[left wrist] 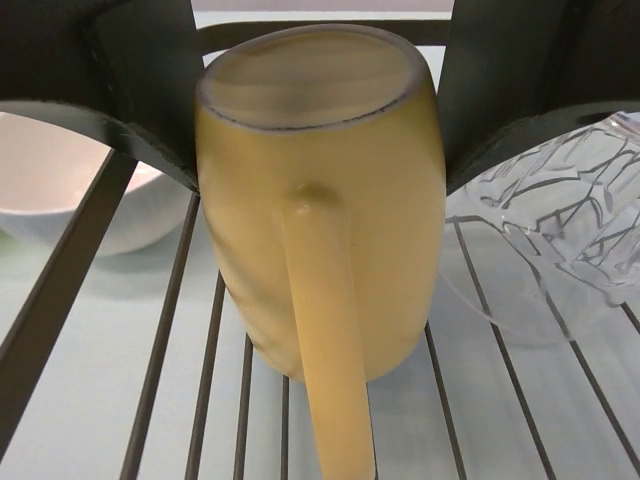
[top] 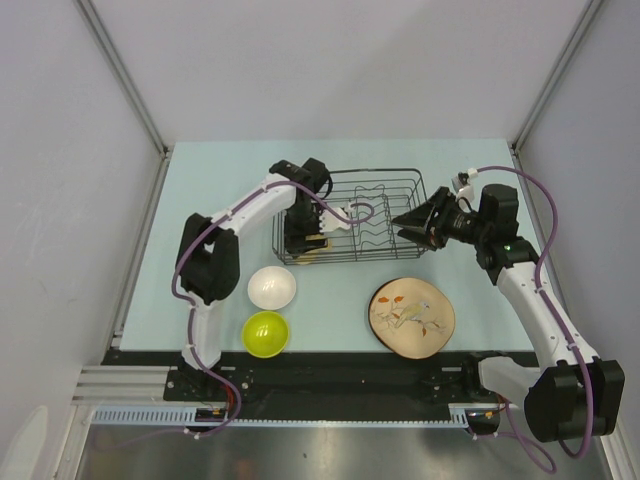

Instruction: Load the mixed dishes into the dish rack

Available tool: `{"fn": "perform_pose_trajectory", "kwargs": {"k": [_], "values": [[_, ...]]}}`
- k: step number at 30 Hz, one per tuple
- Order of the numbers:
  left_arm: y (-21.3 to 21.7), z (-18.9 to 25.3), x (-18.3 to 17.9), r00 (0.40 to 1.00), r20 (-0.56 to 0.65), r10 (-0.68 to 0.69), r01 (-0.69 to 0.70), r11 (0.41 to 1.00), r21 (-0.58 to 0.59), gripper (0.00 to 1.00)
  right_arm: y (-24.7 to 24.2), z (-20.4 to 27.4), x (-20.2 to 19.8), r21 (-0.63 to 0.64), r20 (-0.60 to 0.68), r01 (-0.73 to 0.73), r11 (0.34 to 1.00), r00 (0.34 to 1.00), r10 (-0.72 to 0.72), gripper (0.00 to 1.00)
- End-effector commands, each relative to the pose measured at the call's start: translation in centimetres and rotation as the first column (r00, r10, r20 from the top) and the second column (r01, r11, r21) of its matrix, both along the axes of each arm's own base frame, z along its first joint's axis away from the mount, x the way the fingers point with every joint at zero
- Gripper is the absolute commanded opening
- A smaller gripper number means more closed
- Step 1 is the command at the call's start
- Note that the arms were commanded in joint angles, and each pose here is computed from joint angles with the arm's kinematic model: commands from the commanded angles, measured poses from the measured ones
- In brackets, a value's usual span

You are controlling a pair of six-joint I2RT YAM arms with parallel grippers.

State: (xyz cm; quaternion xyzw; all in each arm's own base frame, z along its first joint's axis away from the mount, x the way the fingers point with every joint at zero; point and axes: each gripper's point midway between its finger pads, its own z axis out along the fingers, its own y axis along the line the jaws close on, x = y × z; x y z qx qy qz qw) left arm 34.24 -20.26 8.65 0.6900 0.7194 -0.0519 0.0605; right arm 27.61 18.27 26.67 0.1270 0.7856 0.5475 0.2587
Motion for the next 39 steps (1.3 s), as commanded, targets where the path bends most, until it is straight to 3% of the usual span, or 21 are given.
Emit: {"fn": "perform_pose_trajectory", "kwargs": {"k": [1, 10, 11, 12, 14, 15, 28, 39], "values": [[2.9, -0.7, -4.1, 0.976, -0.207, -0.067, 0.090, 0.991, 0.102, 0.43, -0.1, 0.9, -0.4, 0.008, 0.035, -0.009, 1.000, 0.999, 0.009, 0.57], [3.4, 0.5, -2.6, 0.989, -0.123, -0.088, 0.103, 0.986, 0.127, 0.58, -0.1, 0.8, -0.5, 0.006, 0.035, -0.015, 1.000, 0.999, 0.015, 0.58], [3.3, 0.8, -2.4, 0.990, -0.110, -0.089, 0.102, 0.987, 0.123, 0.62, -0.1, 0.8, -0.5, 0.005, 0.037, -0.015, 1.000, 0.999, 0.015, 0.58], [3.0, 1.1, -1.9, 0.992, -0.087, -0.088, 0.098, 0.989, 0.112, 0.74, -0.1, 0.8, -0.5, 0.003, 0.039, -0.016, 1.000, 0.999, 0.016, 0.58], [2.7, 1.6, -1.3, 0.995, -0.055, -0.079, 0.084, 0.991, 0.101, 0.76, -0.1, 0.9, -0.6, 0.001, 0.041, -0.015, 1.000, 0.999, 0.015, 0.58], [2.5, 1.9, -1.0, 0.996, -0.036, -0.078, 0.081, 0.993, 0.088, 0.99, -0.1, 0.8, -0.6, 0.001, 0.040, -0.017, 1.000, 0.999, 0.017, 0.59], [0.1, 7.1, 0.1, 0.995, 0.080, -0.052, 0.057, 0.997, -0.061, 1.00, -0.2, 0.3, -0.7, -0.023, 0.038, -0.018, 1.000, 0.999, 0.019, 0.68], [1.4, 17.5, -1.1, 0.962, 0.266, 0.054, 0.015, 0.969, -0.247, 1.00, 0.1, -0.3, -0.7, -0.053, 0.044, -0.019, 0.998, 0.999, 0.022, 0.68]]}}
